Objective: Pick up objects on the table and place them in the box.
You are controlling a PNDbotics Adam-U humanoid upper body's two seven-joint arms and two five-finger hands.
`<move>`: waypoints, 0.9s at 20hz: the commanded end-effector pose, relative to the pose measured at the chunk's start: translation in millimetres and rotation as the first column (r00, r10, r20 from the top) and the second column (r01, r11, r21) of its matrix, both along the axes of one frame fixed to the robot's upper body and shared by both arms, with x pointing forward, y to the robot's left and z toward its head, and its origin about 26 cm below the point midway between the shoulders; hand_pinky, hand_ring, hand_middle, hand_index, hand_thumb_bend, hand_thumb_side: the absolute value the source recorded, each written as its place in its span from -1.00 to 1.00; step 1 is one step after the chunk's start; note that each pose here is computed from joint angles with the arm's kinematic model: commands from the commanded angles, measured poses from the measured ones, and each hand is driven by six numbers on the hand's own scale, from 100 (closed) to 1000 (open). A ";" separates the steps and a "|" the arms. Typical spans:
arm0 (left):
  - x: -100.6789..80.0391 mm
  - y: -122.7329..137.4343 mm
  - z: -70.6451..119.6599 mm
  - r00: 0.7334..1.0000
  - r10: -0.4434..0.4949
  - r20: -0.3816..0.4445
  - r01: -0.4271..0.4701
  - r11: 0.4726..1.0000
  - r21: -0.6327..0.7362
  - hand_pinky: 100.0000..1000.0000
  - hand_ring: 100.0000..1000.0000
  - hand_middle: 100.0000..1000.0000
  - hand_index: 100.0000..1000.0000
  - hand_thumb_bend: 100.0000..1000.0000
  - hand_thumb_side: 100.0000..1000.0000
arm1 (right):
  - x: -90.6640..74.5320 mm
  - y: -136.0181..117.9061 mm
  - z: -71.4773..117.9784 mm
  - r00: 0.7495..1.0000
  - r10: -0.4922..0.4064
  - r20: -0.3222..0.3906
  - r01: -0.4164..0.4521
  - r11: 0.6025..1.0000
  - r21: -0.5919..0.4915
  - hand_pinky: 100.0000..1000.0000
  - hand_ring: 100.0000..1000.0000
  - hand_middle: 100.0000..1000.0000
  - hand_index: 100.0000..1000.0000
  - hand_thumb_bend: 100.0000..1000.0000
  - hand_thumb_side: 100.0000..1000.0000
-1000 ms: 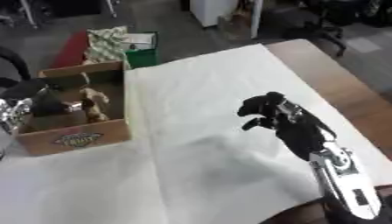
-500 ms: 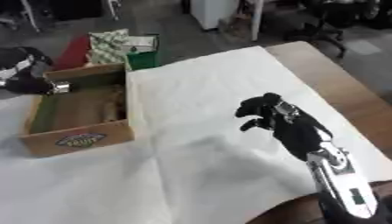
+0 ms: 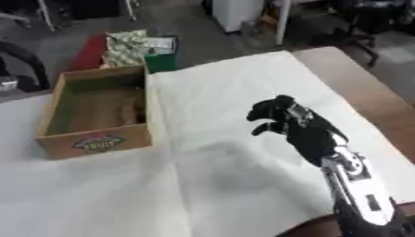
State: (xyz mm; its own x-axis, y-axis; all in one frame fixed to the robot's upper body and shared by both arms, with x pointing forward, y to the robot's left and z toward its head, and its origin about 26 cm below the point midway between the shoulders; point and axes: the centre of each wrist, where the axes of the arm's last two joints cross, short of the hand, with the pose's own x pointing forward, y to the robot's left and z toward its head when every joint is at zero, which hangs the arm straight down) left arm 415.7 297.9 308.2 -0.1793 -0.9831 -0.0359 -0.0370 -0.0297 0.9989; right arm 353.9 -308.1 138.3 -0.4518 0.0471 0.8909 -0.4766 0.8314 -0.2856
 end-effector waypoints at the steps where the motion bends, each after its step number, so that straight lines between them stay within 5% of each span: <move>1: -22.3 16.2 20.3 0.997 0.002 0.082 0.000 1.000 -0.024 0.53 0.60 0.60 0.61 -0.11 0.34 | -0.8 -6.7 6.9 1.000 -0.022 0.019 0.022 1.000 -0.012 0.22 0.53 0.30 0.49 -1.00 0.87; 8: -65.6 13.8 -8.4 0.982 -0.029 0.185 0.070 0.972 -0.223 0.43 0.49 0.50 0.54 -0.57 0.24 | -2.0 -9.0 5.8 0.999 -0.039 0.023 0.039 0.999 0.001 0.22 0.52 0.29 0.48 -1.00 0.86; 18: -105.2 -0.6 -68.6 0.963 0.064 0.261 0.096 0.825 -0.557 0.34 0.36 0.38 0.48 -1.00 0.38 | -2.7 -7.0 6.7 0.999 -0.045 0.030 0.045 0.999 0.015 0.21 0.52 0.28 0.47 -1.00 0.85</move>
State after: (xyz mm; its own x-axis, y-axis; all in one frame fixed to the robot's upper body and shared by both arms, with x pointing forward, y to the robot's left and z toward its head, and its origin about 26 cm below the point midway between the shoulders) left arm 315.3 297.0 229.7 -0.2356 -0.8561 0.4600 -0.2347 0.5094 0.8279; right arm 351.0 -313.1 134.0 -0.4471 0.0499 0.8931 -0.4417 0.8559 -0.2690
